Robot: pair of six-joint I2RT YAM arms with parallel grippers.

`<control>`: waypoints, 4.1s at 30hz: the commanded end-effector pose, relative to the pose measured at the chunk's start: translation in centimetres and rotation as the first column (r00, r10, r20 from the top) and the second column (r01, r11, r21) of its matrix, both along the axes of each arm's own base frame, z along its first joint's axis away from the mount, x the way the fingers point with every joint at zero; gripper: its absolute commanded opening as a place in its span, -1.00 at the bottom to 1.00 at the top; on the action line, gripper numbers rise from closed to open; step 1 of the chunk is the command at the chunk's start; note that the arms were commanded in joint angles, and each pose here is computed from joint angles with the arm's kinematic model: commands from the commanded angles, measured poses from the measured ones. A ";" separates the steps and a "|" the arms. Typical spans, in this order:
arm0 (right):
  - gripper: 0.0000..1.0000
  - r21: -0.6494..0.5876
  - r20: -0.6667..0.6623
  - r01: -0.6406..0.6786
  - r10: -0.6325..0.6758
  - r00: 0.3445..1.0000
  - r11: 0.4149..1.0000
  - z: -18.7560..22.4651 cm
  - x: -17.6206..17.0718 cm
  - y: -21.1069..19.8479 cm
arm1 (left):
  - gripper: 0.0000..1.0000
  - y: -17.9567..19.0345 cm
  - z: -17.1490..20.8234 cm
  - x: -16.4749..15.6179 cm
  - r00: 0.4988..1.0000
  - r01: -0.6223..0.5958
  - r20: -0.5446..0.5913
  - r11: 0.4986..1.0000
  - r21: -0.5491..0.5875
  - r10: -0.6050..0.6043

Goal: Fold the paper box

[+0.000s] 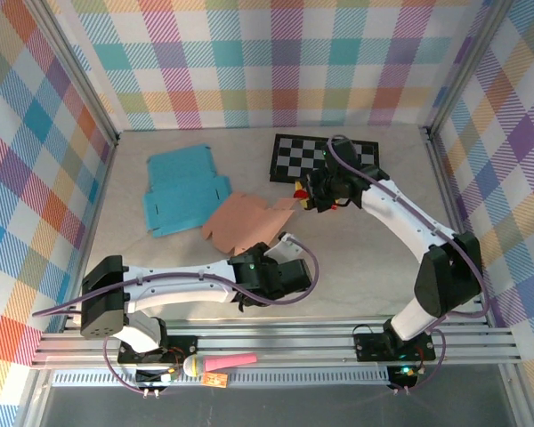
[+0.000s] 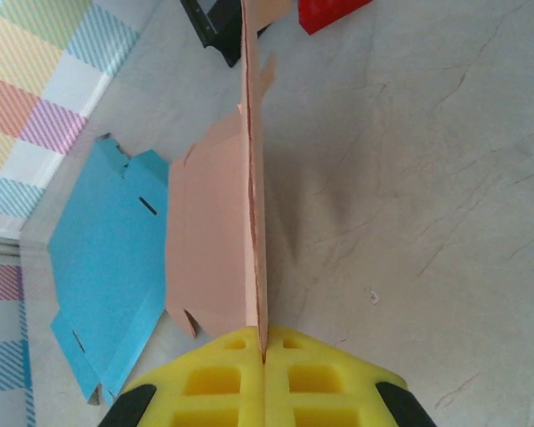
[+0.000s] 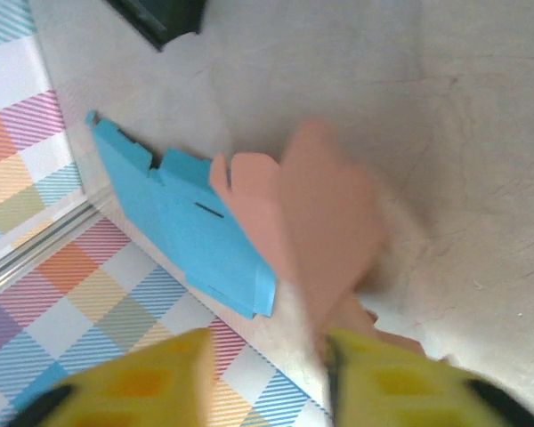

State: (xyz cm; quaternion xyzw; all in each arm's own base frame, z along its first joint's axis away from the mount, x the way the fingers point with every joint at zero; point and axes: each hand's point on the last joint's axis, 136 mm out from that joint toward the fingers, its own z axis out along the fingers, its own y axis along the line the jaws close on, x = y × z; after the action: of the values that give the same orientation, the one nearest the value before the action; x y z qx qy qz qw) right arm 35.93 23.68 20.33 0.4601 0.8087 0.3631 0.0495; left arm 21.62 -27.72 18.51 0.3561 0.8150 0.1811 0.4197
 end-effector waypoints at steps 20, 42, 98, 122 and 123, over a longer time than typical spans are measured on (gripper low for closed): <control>0.30 -0.101 0.102 -0.184 0.194 0.976 0.978 7.4 -6.4 2.7 | -1.00 -0.5 4.6 2.8 0.972 0.052 -0.218 0.987 -0.155 -0.085; -0.54 -0.099 0.028 -0.252 0.255 0.966 0.963 3.7 -6.3 5.7 | -1.00 -0.7 5.4 4.1 0.977 0.044 -0.200 0.985 -0.166 -0.077; -1.00 -0.059 0.220 -0.112 0.123 0.968 0.992 8.0 0.4 4.3 | 0.32 9.9 8.6 5.3 0.835 -0.486 -0.549 0.532 -0.694 0.047; -1.00 -0.052 0.126 -0.139 0.145 0.981 0.989 3.8 1.6 6.6 | 0.90 7.5 1.5 7.6 0.914 -0.403 -0.278 0.741 -0.537 0.295; -1.00 -0.051 0.125 -0.138 0.144 0.982 0.989 3.8 1.6 6.6 | 0.85 7.5 1.1 7.7 0.913 -0.405 -0.276 0.751 -0.521 0.301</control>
State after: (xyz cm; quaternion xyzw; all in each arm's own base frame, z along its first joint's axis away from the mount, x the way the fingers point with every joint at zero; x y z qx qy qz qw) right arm 37.62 29.61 24.46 0.3761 0.8427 0.3729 0.0968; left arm 28.04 -20.39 18.69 0.0827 0.9270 -0.0506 0.3623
